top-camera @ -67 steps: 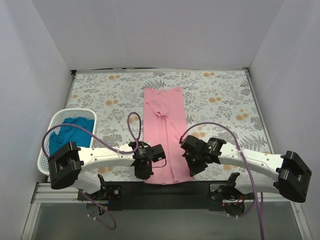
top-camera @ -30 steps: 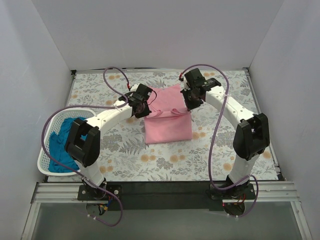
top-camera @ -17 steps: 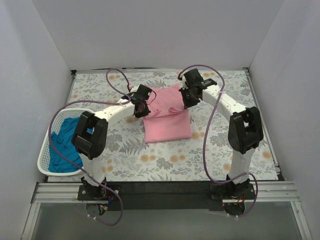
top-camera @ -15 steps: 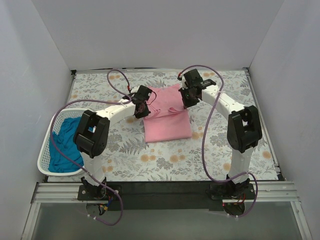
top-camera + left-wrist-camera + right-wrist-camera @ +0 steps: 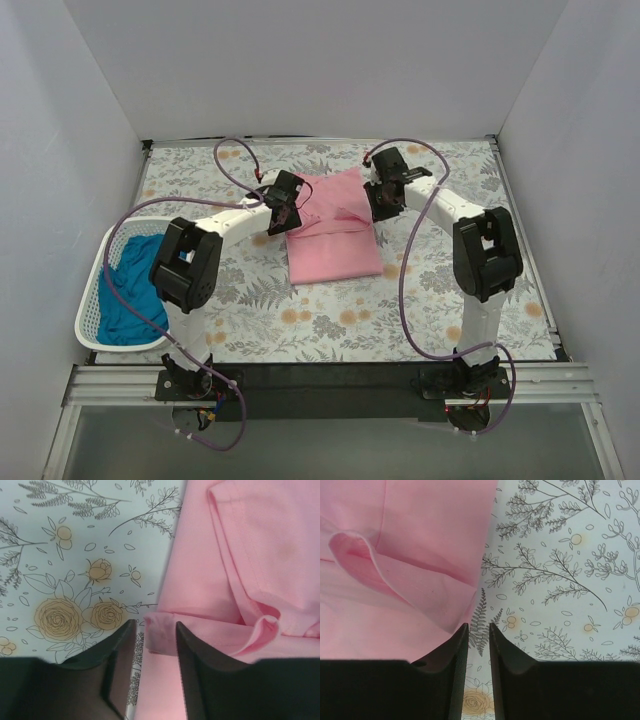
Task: Fold and stack the t-shirts
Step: Fold the tshirt
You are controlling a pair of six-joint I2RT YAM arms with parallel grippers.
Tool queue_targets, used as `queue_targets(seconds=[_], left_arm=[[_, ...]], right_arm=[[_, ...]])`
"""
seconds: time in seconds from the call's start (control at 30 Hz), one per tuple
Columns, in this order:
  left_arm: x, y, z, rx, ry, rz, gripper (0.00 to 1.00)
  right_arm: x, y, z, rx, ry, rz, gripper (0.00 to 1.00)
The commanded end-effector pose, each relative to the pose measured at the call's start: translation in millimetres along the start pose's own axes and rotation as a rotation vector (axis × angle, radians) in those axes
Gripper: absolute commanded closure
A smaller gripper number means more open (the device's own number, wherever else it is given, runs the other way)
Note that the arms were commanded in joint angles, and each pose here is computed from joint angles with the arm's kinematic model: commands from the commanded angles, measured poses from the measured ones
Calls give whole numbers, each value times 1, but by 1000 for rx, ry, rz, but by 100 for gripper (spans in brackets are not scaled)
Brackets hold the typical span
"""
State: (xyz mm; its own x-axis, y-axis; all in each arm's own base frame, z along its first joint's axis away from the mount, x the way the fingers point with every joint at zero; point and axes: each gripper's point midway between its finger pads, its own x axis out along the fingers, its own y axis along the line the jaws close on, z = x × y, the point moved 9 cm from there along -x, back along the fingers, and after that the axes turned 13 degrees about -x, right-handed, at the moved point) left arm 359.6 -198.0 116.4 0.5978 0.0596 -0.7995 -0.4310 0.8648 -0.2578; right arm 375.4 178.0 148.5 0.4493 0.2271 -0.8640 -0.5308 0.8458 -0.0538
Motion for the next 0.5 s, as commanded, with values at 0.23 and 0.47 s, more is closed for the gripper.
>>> queue_targets(seconds=[0.23,0.47], left_arm=[[-95,-18,3,-49,-96,-256,49],[-83,-16,-75,55,61,-253,61]], right_arm=[[-49,39,-14,35,-282,219,76],[-26,64,-15,39,-321,346,83]])
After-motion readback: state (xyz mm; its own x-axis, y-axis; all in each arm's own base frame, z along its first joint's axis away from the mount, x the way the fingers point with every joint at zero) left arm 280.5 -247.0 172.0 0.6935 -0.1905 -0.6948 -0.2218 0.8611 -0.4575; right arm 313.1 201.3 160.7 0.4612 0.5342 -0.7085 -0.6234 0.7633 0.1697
